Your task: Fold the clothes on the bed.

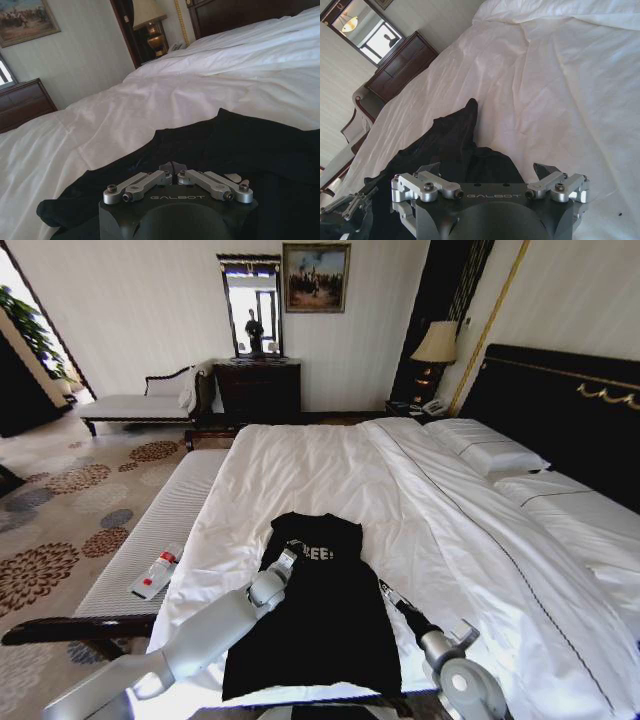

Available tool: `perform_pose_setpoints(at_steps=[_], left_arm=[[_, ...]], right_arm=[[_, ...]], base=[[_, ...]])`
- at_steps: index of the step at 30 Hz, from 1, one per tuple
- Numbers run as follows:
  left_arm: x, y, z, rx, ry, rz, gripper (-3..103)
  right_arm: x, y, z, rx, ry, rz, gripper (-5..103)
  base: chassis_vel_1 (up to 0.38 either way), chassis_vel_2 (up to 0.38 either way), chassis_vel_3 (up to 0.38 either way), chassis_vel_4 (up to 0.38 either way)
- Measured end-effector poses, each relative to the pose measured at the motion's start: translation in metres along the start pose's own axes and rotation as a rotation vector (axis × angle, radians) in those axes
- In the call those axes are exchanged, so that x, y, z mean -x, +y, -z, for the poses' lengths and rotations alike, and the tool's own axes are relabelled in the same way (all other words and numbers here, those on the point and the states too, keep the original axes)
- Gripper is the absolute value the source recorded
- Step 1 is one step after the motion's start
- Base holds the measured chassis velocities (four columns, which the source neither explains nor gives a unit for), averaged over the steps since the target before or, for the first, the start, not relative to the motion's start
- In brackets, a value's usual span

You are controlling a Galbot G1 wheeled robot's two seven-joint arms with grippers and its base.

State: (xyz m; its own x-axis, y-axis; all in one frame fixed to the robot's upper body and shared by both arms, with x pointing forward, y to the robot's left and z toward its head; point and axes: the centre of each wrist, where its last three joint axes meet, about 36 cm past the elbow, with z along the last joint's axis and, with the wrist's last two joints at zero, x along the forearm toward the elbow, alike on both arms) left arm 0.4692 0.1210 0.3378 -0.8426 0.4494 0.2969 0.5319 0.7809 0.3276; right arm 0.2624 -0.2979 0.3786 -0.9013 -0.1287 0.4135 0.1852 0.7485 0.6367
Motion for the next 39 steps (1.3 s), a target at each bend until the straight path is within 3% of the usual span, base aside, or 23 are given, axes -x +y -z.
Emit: perform_pose_setpoints(at_steps=[4,18,19,20,21,23,24,30,33,34,36,39], left_arm=[[-0.004,-0.007,-0.007,0.042,0.0,-0.033,0],[-0.011,-0.004,-0.02,0.08,0.037,-0.08,-3],[-0.013,-0.002,-0.023,0.084,0.045,-0.089,7],[-0.015,-0.002,-0.023,0.086,0.047,-0.096,7],[-0.018,-0.001,-0.023,0.09,0.045,-0.099,17],[-0.02,-0.001,-0.022,0.089,0.042,-0.098,17],[-0.022,0.001,-0.02,0.086,0.036,-0.094,23],[-0.029,0.024,-0.002,0.013,-0.007,-0.032,44],[-0.02,0.051,0.004,-0.085,0.0,0.057,60],[-0.014,0.062,0.005,-0.124,0.011,0.091,60],[-0.009,0.069,0.004,-0.148,0.017,0.111,66],[0.021,0.11,-0.006,-0.273,0.073,0.219,82]], right_arm=[[0.0,-0.002,0.0,0.0,-0.001,-0.001,100],[0.001,-0.002,-0.003,0.003,0.002,-0.001,100],[0.002,-0.002,-0.003,0.004,0.003,0.001,100],[0.002,-0.001,-0.004,0.004,0.003,0.001,100],[0.002,-0.001,-0.004,0.004,0.004,0.002,100],[0.002,-0.001,-0.005,0.004,0.005,0.002,100],[0.002,-0.001,-0.005,0.004,0.006,0.002,100],[0.004,0.0,-0.007,0.006,0.008,0.006,100],[0.005,0.001,-0.009,0.004,0.012,0.007,100],[0.005,0.001,-0.01,0.004,0.013,0.008,100],[0.005,0.001,-0.01,0.003,0.014,0.008,100],[0.004,0.001,-0.012,0.002,0.018,0.006,100]], base=[[0.0,0.0,0.0,0.0],[0.0,0.0,0.0,0.0],[0.0,0.0,0.0,0.0],[0.0,0.0,0.0,0.0],[0.0,0.0,0.0,0.0],[0.0,0.0,0.0,0.0],[0.0,0.0,0.0,0.0],[0.0,0.0,0.0,0.0],[0.0,0.0,0.0,0.0],[0.0,0.0,0.0,0.0],[0.0,0.0,0.0,0.0],[0.0,0.0,0.0,0.0]])
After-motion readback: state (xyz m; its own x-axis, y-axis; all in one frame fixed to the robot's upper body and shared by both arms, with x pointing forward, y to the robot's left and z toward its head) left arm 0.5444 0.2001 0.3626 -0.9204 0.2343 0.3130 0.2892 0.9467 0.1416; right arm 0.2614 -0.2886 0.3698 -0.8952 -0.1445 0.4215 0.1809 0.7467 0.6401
